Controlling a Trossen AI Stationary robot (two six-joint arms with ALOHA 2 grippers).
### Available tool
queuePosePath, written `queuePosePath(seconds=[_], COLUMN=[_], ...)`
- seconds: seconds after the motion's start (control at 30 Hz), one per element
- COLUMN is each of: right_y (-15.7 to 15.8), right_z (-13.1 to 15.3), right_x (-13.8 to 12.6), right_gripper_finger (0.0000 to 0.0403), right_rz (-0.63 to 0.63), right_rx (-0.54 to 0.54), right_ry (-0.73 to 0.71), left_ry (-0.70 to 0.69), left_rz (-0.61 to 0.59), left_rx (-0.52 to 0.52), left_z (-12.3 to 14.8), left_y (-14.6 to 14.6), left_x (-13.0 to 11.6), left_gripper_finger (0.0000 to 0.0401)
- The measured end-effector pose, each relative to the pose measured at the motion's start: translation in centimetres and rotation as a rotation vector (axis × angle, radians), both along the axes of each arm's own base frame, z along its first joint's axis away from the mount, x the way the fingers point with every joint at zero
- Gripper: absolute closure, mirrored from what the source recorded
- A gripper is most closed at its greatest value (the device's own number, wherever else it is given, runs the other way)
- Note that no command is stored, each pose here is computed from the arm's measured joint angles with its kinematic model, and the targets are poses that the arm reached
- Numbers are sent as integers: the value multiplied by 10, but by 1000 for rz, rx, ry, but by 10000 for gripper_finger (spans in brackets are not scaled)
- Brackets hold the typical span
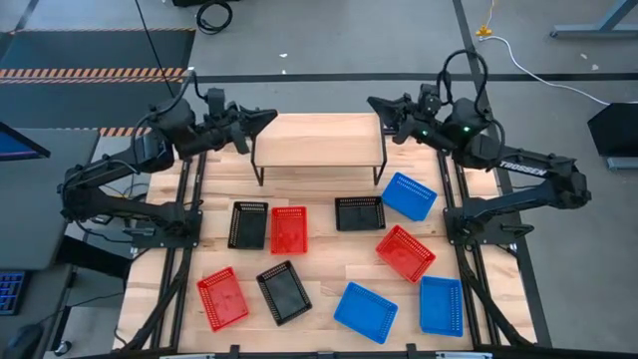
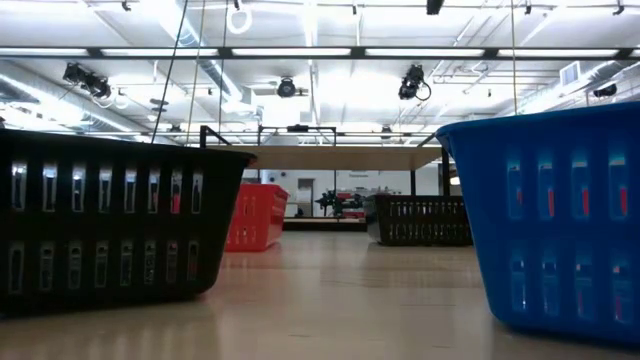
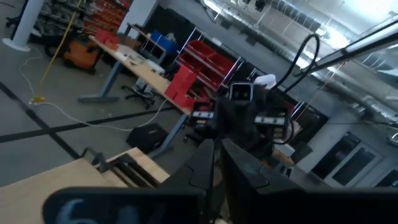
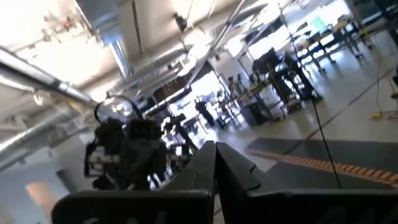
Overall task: Stack baskets on shelf by color
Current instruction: Put the top left black bin on the shelf
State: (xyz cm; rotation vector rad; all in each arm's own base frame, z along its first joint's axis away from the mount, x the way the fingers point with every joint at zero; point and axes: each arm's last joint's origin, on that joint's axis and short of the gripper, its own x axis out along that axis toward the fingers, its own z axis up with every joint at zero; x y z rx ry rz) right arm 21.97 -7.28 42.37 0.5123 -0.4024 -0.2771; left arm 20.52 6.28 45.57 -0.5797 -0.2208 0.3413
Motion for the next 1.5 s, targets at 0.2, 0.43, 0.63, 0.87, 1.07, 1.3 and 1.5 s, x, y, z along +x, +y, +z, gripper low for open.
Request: queuePosePath(seconds=[0.2,0.43,0.63,0.87,1.07,1.3,1.5], right_y=[-5,-13,-11,-8,-4,3,12], right_z=[-10,-26,-43,-51,-63,-80,-87], right_x=[14,30,31,24,15,1,-11], right_gripper_finger=[388,386,374,331,274,240,236], right_rz=[114,76,131,136,173,215,219], right_rx=[134,173,211,206,289,407,549], right_ry=[0,67,257,377,527,729,819], left_ry=[-11,63,318,542,635,685,785], left_rz=[8,31,59,98,118,116,83], left_rx=[13,32,-120,-276,-383,-430,-393], left_z=[1,-5,-33,-57,-68,-78,-86], left_y=[0,1,7,8,4,2,-3], left_x=[0,1,-4,-14,-19,-11,-7], left_gripper_finger=[371,362,327,288,251,229,228])
